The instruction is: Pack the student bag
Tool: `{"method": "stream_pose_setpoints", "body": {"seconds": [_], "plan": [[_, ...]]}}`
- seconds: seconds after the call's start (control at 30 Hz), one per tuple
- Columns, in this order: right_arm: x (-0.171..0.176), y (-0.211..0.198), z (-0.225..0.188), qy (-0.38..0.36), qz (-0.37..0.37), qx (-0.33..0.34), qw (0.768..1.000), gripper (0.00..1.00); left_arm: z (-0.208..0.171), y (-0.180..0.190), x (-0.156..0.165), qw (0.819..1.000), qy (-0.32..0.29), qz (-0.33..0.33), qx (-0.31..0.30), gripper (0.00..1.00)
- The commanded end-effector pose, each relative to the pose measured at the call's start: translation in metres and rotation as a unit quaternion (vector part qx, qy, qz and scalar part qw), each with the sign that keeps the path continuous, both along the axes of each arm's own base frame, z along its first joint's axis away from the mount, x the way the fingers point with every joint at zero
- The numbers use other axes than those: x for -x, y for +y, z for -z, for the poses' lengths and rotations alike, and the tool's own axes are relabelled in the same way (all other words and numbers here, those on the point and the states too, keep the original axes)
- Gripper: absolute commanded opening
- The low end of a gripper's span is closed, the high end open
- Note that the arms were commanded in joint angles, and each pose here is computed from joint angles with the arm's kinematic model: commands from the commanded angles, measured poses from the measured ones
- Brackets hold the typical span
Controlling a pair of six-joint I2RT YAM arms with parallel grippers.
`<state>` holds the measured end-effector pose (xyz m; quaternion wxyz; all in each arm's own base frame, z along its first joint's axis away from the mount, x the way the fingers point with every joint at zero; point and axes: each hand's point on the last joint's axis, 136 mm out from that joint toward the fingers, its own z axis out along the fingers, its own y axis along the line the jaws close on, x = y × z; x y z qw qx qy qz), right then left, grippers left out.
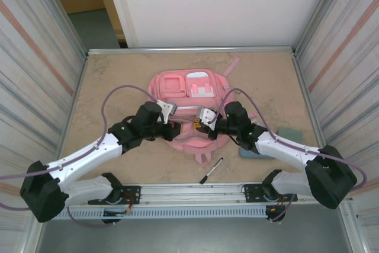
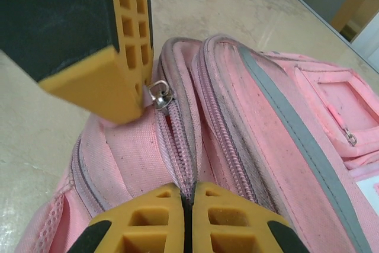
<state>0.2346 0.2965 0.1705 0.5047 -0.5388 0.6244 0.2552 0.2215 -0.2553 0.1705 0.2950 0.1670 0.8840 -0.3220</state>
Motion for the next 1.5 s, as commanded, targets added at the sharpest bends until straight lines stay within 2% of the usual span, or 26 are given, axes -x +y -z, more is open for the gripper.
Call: {"method": "stream_pose_setpoints", "body": {"seconds": [0.0,0.1,0.17,0.2,0.3,0.33,0.37,0.4,0.43,0.53,0.67,0.73,0.83,0.93,0.97,1.0,1.07,1.13,1.17,1.23,1.27,1.33,1.4,1.47], "plan": [[-0.002,-0.003,-0.021,-0.03,-0.001,-0.023,0.999,0.0,0.011,0.059,-0.016,0.994,0.006,-0.089,-0.071,0.0],[-0.001,-0.006,-0.019,-0.051,-0.004,-0.009,0.999,0.0,0.023,0.085,-0.019,0.99,0.044,-0.115,-0.069,0.0],[-0.003,-0.008,-0.016,-0.064,0.0,0.004,0.998,0.0,0.026,0.092,-0.02,0.991,0.062,-0.116,-0.039,0.0],[-0.005,-0.01,-0.015,-0.068,0.005,0.01,0.998,0.0,0.023,0.09,-0.019,0.992,0.06,-0.105,-0.024,0.0],[-0.005,-0.01,-0.012,-0.07,0.003,0.013,0.997,0.0,0.003,0.06,-0.012,0.998,0.032,-0.019,0.051,0.0],[-0.004,-0.009,-0.012,-0.069,-0.001,0.012,0.998,0.0,-0.006,0.047,-0.007,0.996,0.028,0.016,0.082,0.08],[-0.002,-0.008,-0.011,-0.068,-0.004,0.012,0.998,0.0,-0.014,0.035,-0.001,0.992,0.03,0.048,0.109,0.28],[-0.001,-0.008,-0.01,-0.069,-0.005,0.013,0.998,0.0,-0.019,0.025,0.005,0.99,0.033,0.068,0.123,0.38],[-0.001,-0.008,-0.01,-0.07,-0.005,0.014,0.997,0.03,-0.022,0.016,0.01,0.988,0.035,0.083,0.127,0.4],[0.001,-0.005,-0.009,-0.078,-0.007,0.023,0.997,0.12,-0.019,-0.002,0.02,0.991,0.03,0.089,0.1,0.44],[0.005,0.0,0.0,-0.083,-0.009,0.04,0.996,0.39,-0.006,-0.002,0.017,0.998,0.01,0.035,0.043,0.46],[0.009,0.004,0.008,-0.078,-0.016,0.049,0.996,0.44,0.002,0.006,0.012,1.0,-0.003,-0.014,0.008,0.46],[0.015,0.004,0.004,-0.076,-0.017,0.042,0.996,0.48,0.017,0.0,0.016,1.0,-0.005,-0.019,-0.002,0.46],[0.005,-0.009,-0.009,-0.074,0.044,0.025,0.996,0.5,0.037,-0.004,0.022,0.999,0.011,-0.016,-0.028,0.47],[-0.005,-0.018,-0.015,-0.063,0.091,0.015,0.994,0.62,0.042,-0.003,0.022,0.999,0.01,-0.023,-0.043,0.47],[-0.013,-0.026,-0.021,-0.048,0.135,0.002,0.99,1.0,0.046,-0.003,0.024,0.998,0.008,-0.027,-0.06,0.48],[-0.028,-0.047,-0.028,0.018,0.237,-0.038,0.971,0.99,0.052,-0.003,0.024,0.995,-0.004,-0.038,-0.091,0.5],[-0.041,-0.073,-0.025,0.108,0.339,-0.065,0.932,0.99,0.06,-0.004,0.023,0.991,0.0,-0.051,-0.125,0.51],[-0.046,-0.088,-0.02,0.158,0.395,-0.08,0.901,0.99,0.065,-0.004,0.022,0.989,0.006,-0.056,-0.139,0.51],[-0.047,-0.126,-0.004,0.272,0.515,-0.09,0.808,0.99,0.073,-0.004,0.02,0.983,0.02,-0.072,-0.167,0.51],[-0.046,-0.13,0.0,0.311,0.519,-0.089,0.791,0.99,0.077,-0.005,0.02,0.982,0.027,-0.077,-0.172,0.51],[-0.046,-0.126,0.004,0.371,0.495,-0.084,0.781,0.99,0.084,-0.003,0.016,0.979,0.035,-0.097,-0.175,0.5],[-0.046,-0.134,0.009,0.388,0.527,-0.077,0.752,1.0,0.084,-0.004,0.012,0.98,0.03,-0.101,-0.17,0.46],[-0.045,-0.13,0.012,0.402,0.534,-0.066,0.741,0.96,0.081,-0.004,0.008,0.98,0.026,-0.101,-0.167,0.4]]}}
